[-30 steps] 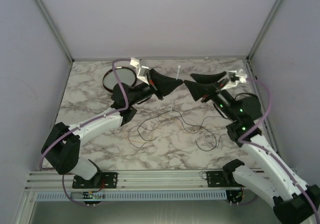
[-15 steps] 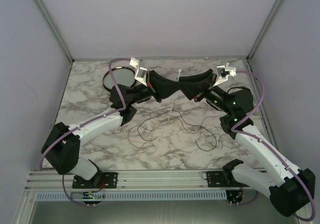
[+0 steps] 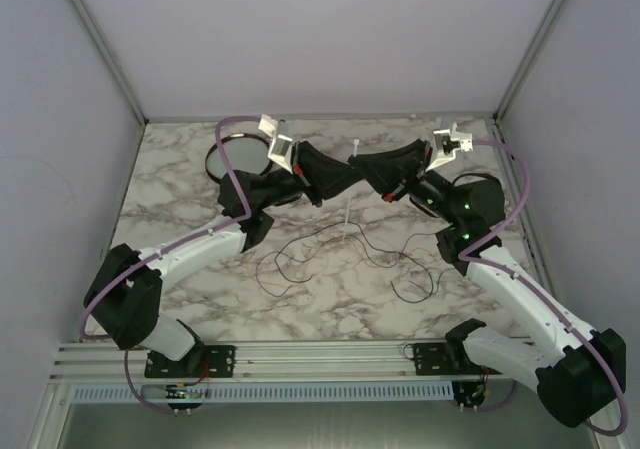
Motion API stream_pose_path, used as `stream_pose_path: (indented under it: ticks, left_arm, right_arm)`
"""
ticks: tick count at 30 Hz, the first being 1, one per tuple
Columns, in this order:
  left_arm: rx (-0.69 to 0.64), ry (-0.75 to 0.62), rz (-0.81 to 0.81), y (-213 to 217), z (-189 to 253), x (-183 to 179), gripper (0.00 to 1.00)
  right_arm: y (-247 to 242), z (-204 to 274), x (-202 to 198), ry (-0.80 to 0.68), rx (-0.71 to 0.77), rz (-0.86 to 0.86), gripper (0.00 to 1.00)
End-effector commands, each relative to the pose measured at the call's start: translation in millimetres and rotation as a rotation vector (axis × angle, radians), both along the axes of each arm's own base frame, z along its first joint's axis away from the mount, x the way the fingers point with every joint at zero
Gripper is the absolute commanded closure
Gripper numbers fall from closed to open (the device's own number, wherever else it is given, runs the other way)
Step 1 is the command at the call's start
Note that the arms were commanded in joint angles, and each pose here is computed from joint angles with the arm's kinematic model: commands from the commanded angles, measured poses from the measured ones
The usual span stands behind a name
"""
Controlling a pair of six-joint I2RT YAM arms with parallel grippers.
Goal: Zip-tie the wires
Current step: Pick up the ribbon at the center of the board.
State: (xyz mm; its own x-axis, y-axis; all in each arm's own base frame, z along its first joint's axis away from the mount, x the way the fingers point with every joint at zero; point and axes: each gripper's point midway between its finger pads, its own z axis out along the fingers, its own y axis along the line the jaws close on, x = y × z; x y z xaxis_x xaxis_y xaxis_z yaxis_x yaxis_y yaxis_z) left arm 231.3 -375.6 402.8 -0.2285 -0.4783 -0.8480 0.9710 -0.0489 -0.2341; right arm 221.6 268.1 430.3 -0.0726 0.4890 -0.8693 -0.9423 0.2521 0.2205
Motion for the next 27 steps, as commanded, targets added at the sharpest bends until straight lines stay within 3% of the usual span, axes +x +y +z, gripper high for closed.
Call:
stream_pose_path:
  ticks: [1, 4, 5, 9, 12, 17, 27]
  left_arm:
    - [-0.050, -0.072, -0.014, 4.3, 14.2, -9.7, 1.00]
    - [-0.055, -0.061, 0.024, 7.9, 11.2, -5.2, 1.00]
    - [-0.049, -0.057, 0.039, 8.6, 10.6, -3.2, 0.92]
    - [0.010, -0.057, 0.103, 11.6, 2.7, 2.4, 0.39]
    - [0.071, -0.057, 0.183, 19.8, -6.9, 8.9, 0.24]
    - [0.154, -0.057, 0.309, 40.0, -15.6, 15.5, 0.19]
    - [0.221, -0.029, 0.461, 76.2, -11.9, 15.7, 0.17]
  right_arm:
    - [0.5, 25.1, -12.6, -0.085, 0.039, 0.031, 1.00]
    - [-1.8, 23.4, -9.4, -0.081, 0.034, 0.003, 1.00]
    - [-2.9, 23.2, -8.1, -0.079, 0.031, -0.011, 1.00]
    - [-9.8, 19.1, 9.8, -0.054, -0.014, -0.157, 1.00]
    - [-12.6, 20.3, 18.6, -0.044, -0.052, -0.275, 1.00]
    - [-8.6, 13.5, 29.1, -0.031, -0.165, -0.431, 1.00]
    - [4.9, -2.9, 30.6, -0.067, -0.334, -0.629, 1.00]
